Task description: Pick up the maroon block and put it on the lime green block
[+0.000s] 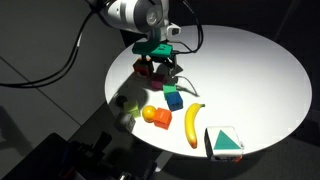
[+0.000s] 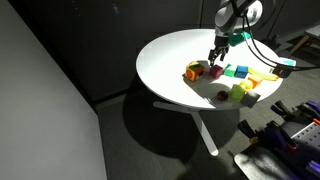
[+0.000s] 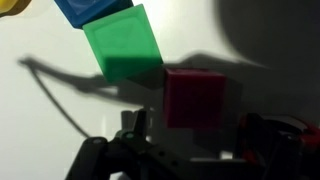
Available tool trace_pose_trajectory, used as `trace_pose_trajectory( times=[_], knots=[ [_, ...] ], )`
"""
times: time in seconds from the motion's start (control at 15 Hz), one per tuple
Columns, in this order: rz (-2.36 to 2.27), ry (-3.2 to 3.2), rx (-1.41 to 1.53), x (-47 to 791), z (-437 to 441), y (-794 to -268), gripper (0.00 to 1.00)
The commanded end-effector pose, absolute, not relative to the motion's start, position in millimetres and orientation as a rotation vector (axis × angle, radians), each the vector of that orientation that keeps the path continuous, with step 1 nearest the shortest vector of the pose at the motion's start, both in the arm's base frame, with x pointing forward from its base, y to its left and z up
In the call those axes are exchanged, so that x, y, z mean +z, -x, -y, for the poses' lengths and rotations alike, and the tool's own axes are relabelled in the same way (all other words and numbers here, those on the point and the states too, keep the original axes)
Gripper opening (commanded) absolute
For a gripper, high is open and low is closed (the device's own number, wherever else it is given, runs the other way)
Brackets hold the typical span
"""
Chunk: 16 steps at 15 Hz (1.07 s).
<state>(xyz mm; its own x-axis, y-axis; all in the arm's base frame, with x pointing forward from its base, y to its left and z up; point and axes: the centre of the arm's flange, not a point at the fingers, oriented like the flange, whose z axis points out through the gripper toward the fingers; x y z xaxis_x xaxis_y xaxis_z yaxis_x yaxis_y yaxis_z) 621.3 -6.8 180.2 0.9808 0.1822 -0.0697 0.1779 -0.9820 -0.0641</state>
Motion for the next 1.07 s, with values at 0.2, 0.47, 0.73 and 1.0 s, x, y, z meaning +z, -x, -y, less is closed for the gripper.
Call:
trace_pose_trajectory(
  times=[0.2, 0.47, 0.73, 1.0],
  knots=[
    [0.335, 3.063, 0.115, 165, 5, -628, 1.00],
    [0.350, 3.068, 0.129, 156, 2, -628, 1.00],
    [0.369, 3.077, 0.148, 149, 2, -630, 0.75],
    [0.379, 3.073, 0.163, 144, 2, -631, 0.49]
  ],
)
